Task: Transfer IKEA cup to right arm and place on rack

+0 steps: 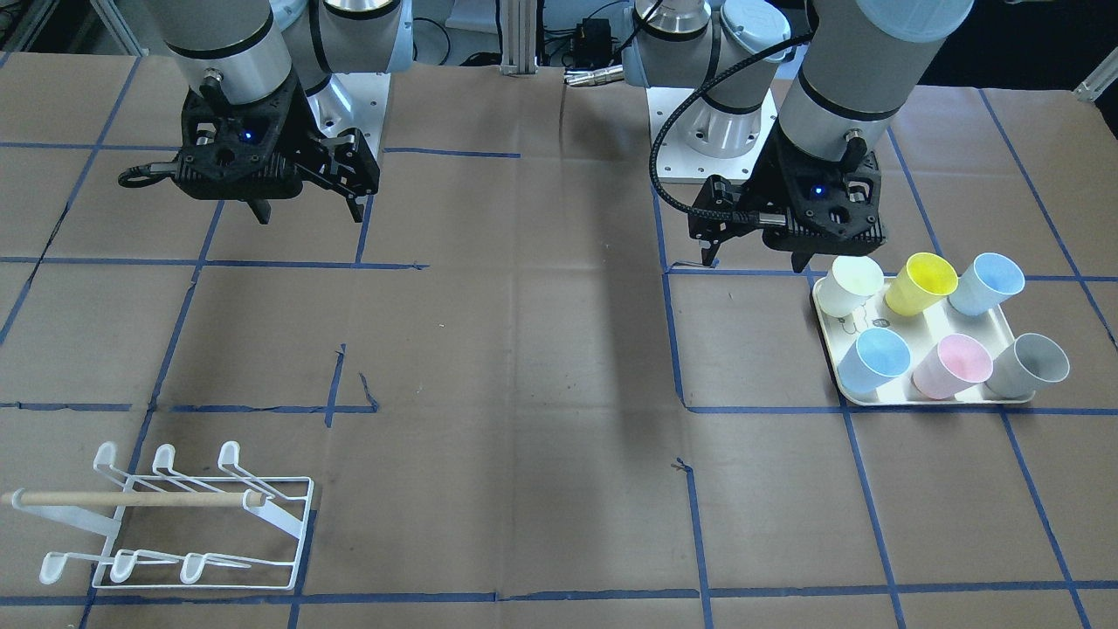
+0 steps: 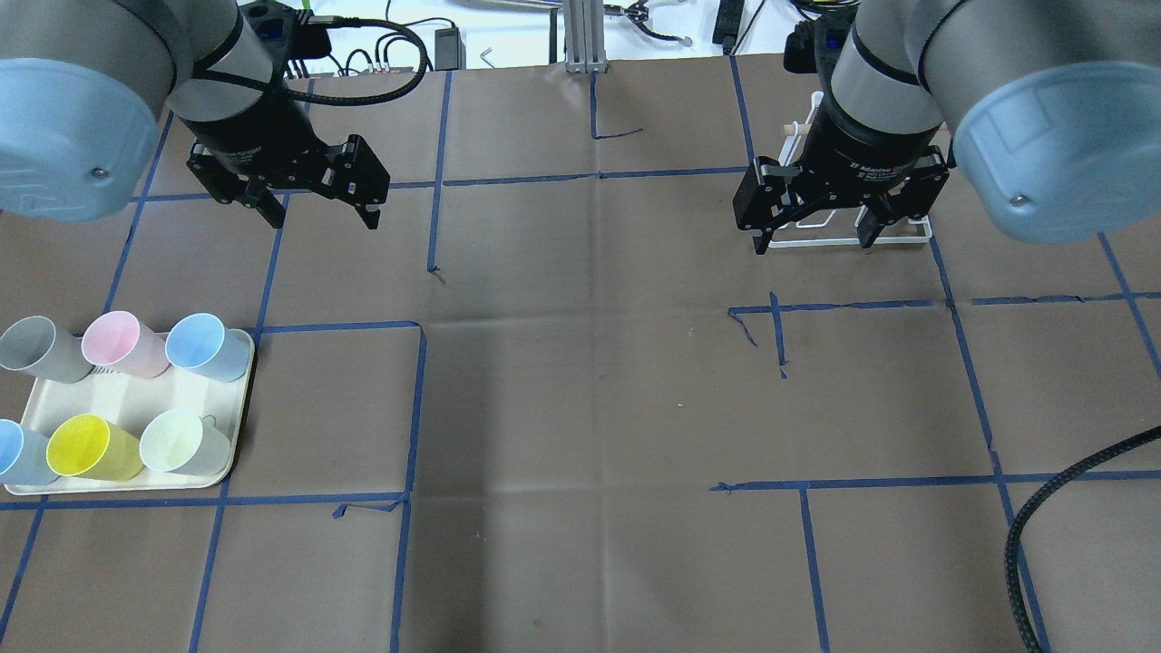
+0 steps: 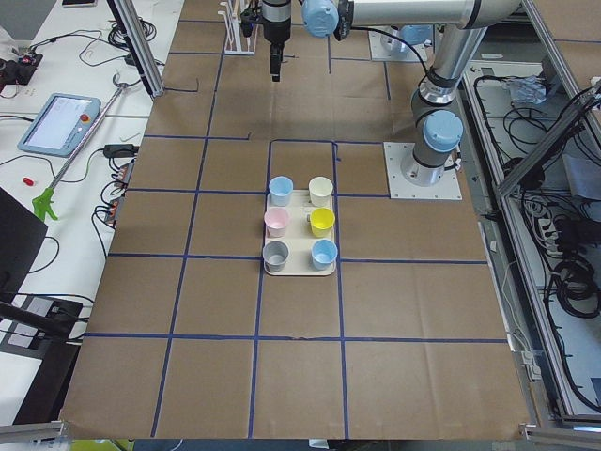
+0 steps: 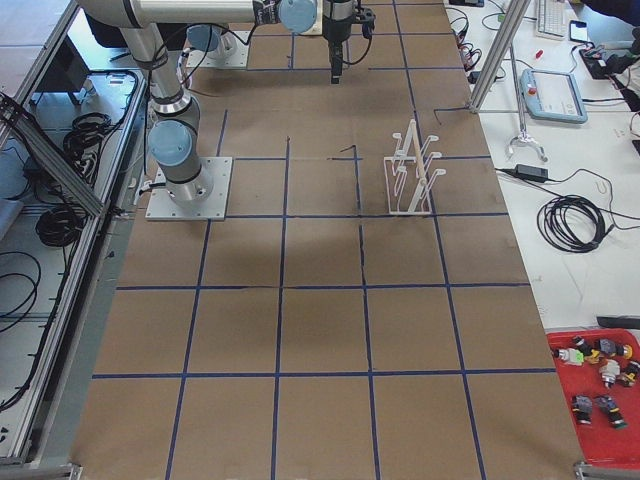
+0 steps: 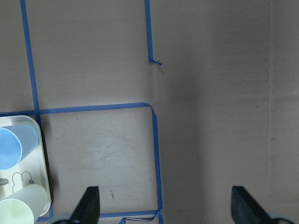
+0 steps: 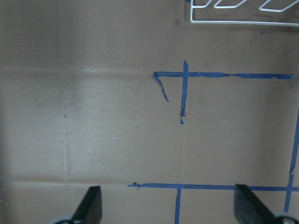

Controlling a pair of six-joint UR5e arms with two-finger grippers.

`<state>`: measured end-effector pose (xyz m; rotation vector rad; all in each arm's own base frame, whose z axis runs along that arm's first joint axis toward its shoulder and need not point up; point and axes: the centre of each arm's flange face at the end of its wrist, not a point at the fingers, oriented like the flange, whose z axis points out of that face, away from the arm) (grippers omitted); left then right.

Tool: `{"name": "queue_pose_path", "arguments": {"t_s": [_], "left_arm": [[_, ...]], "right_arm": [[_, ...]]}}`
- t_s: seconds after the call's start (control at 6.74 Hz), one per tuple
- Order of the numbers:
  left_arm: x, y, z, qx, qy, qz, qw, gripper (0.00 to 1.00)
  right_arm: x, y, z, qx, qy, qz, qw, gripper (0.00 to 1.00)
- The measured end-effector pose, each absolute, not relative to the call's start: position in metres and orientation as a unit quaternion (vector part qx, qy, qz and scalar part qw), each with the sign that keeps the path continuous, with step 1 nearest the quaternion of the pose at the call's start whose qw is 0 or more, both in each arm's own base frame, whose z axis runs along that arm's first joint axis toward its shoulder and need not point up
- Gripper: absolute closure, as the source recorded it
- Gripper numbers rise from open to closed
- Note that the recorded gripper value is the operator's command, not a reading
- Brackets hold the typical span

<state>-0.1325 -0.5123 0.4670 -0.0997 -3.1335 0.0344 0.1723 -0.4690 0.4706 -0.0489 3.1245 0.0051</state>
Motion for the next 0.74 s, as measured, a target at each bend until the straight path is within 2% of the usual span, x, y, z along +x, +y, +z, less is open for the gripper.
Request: {"name": "queue_pose_path", "arguments": {"t_s": [0.74], "left_arm": [[-0.1325,-0.5121,0.4692,-0.032,-0.999,0.014,0.003,0.01]], "right_arm": [[0.1725,-0.4710,0.4678,-0.016,1.000,0.004,0.008,0.00]]}}
